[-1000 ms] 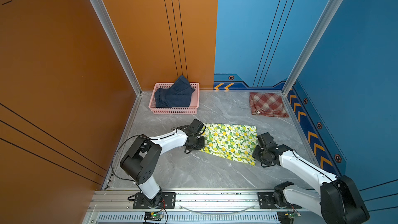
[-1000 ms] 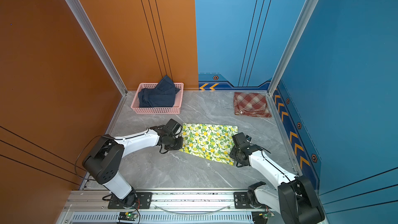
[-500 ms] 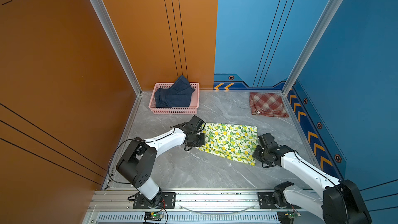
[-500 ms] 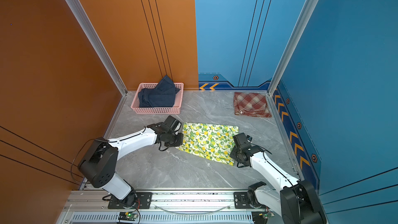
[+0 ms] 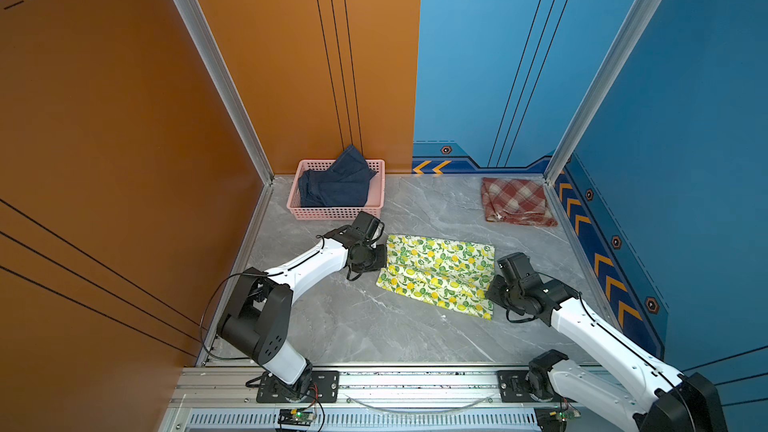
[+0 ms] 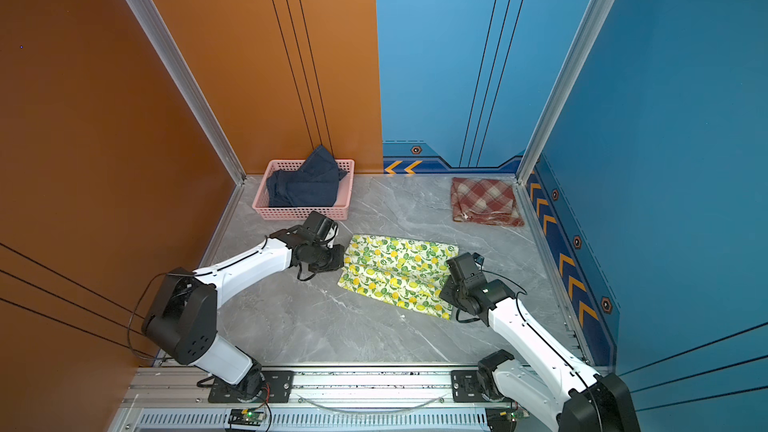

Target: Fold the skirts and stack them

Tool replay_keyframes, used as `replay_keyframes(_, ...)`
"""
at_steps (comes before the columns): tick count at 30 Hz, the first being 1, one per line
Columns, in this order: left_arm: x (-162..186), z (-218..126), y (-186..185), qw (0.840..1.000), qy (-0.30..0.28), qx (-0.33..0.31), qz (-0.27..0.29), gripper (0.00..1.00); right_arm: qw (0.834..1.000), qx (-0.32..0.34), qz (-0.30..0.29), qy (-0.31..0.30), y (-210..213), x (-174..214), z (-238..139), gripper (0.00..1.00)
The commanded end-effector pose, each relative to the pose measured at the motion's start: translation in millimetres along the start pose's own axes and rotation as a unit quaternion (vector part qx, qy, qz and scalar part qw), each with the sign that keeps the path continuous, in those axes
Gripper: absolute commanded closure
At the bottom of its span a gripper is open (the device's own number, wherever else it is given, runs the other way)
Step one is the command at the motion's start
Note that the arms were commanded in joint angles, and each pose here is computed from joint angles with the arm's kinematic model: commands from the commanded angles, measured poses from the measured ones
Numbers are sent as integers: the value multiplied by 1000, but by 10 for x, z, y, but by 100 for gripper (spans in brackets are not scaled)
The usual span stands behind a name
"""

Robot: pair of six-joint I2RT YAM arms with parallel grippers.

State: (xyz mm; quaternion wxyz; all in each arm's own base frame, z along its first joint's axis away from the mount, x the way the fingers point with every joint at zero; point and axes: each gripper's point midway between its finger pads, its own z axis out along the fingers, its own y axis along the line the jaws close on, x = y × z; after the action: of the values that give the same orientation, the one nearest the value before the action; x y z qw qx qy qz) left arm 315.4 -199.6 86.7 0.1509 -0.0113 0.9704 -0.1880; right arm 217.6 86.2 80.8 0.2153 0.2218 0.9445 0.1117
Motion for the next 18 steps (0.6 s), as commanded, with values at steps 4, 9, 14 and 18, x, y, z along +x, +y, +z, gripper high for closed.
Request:
replay_keyframes(4,85,-15,111,1000,18,-5,1,100,1000,28,3,2,-78,131,-15,100)
replay_keyframes(9,229,87,230,999,38,-17,-5,100,999,34,-2,8,-122,269,26,100)
replay_keyframes(14,356,186,307,998,55,-23,-12,100,999,50,-2,16,-255,373,88,100)
replay_keyframes(18,458,251,360,997,68,-31,-14,84,998,55,-8,25,-320,442,119,84)
